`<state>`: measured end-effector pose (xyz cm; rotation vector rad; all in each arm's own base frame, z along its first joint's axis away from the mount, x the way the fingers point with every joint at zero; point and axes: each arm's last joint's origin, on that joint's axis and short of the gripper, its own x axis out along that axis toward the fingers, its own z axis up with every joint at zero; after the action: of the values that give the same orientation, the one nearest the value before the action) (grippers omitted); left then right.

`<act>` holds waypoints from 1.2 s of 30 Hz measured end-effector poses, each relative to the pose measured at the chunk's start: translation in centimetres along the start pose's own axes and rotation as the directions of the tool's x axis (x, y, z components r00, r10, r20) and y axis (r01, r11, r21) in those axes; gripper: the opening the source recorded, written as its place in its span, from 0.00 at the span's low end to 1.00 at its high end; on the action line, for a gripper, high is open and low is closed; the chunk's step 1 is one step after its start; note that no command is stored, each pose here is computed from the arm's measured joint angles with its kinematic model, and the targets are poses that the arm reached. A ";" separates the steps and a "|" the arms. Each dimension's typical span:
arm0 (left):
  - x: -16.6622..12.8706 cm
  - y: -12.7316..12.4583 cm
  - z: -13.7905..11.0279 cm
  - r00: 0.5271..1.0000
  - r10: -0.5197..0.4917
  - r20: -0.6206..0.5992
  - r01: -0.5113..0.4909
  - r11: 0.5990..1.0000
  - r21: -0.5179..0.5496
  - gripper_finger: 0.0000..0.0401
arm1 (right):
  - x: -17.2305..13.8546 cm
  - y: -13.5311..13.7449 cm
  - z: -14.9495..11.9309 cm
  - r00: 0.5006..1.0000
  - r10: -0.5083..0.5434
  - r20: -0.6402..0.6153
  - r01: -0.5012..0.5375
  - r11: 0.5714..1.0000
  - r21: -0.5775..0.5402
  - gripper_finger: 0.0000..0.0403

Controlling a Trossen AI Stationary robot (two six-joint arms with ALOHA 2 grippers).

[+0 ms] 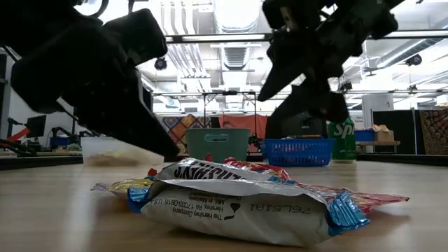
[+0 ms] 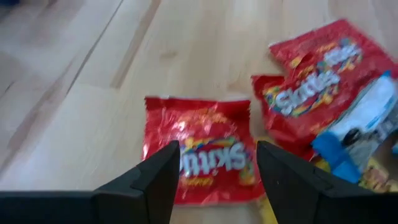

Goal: Sort candy
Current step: Put the red candy into the blue bin

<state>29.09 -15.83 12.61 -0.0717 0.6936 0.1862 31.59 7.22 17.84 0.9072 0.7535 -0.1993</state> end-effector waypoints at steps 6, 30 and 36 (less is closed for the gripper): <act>-0.7 0.5 -0.1 0.998 0.029 -0.050 -0.027 0.999 0.040 0.48 | 3.0 -0.2 0.1 0.999 -0.030 -0.010 0.030 0.999 -0.021 0.38; -0.3 1.7 -3.6 1.000 -0.003 -0.030 0.002 0.999 -0.054 0.20 | 8.6 1.5 1.0 0.998 -0.025 -0.055 0.022 0.998 -0.054 0.38; -0.3 1.7 -3.7 1.000 -0.008 -0.023 0.007 0.998 -0.059 0.19 | 9.8 0.9 0.6 0.996 -0.057 -0.074 0.053 0.997 -0.055 0.38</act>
<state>26.21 -14.68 9.96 -0.1330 0.7112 0.1991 39.44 8.70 12.12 0.8482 0.8512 -0.1935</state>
